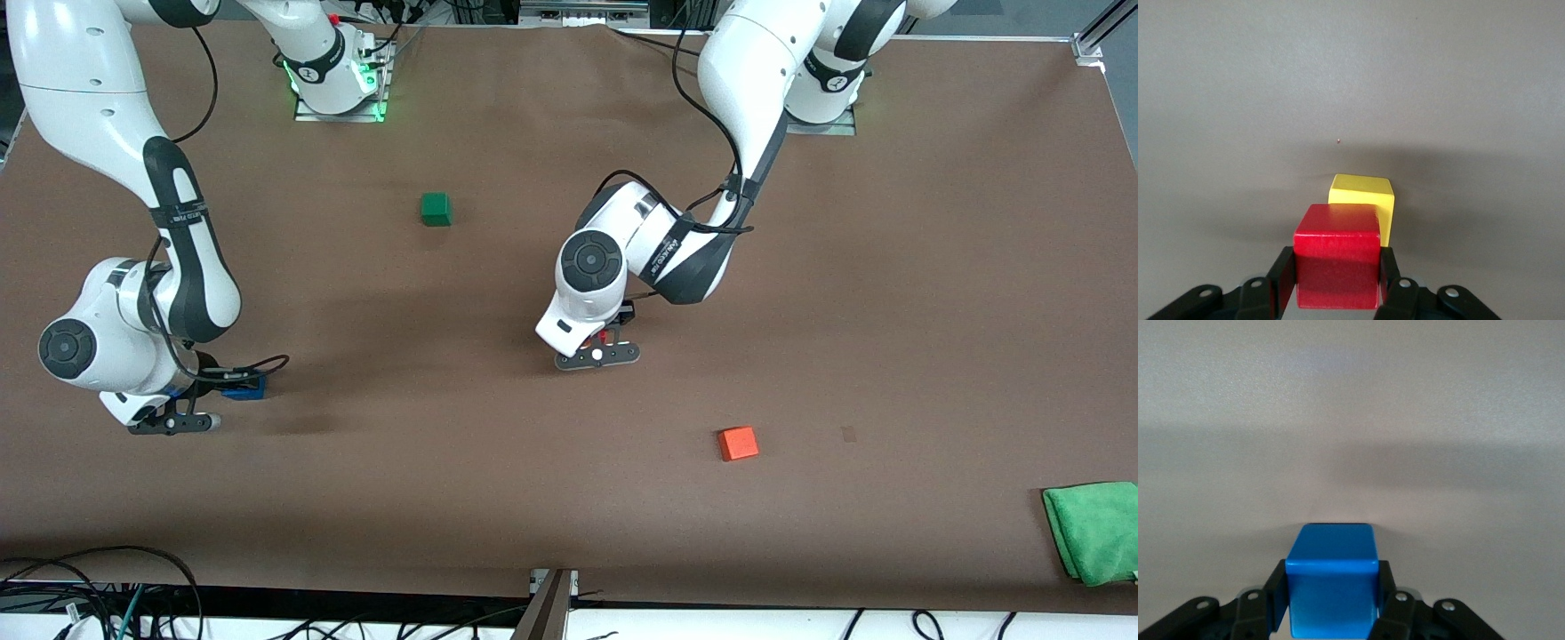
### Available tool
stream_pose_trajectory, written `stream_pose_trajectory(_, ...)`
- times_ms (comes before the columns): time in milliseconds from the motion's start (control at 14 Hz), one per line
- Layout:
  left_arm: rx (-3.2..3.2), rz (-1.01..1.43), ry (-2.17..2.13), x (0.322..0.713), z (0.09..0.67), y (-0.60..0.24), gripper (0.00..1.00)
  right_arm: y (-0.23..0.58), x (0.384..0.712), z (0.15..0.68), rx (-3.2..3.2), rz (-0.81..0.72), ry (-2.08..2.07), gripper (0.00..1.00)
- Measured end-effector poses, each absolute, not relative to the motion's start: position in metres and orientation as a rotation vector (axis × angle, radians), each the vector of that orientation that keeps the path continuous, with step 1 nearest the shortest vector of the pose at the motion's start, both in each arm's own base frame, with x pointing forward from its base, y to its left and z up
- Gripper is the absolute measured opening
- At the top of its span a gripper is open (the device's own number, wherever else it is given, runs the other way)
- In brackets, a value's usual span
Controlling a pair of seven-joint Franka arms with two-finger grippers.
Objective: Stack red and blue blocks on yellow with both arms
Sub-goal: 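Lower the red cube onto the yellow cube while the right gripper grasps blue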
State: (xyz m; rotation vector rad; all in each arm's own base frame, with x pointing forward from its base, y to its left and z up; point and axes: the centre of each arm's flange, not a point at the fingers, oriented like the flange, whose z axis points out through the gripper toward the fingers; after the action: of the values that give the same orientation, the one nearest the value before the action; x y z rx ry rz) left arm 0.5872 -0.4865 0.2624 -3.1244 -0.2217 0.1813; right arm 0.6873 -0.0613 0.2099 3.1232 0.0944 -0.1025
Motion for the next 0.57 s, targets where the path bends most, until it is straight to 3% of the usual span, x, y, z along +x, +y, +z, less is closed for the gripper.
stream_pose_trajectory(570,-3.136,0.161,-0.217,0.586,0.27,-0.493,0.55,-0.059,0.696,0.226,3.123,-0.054,0.104,0.55)
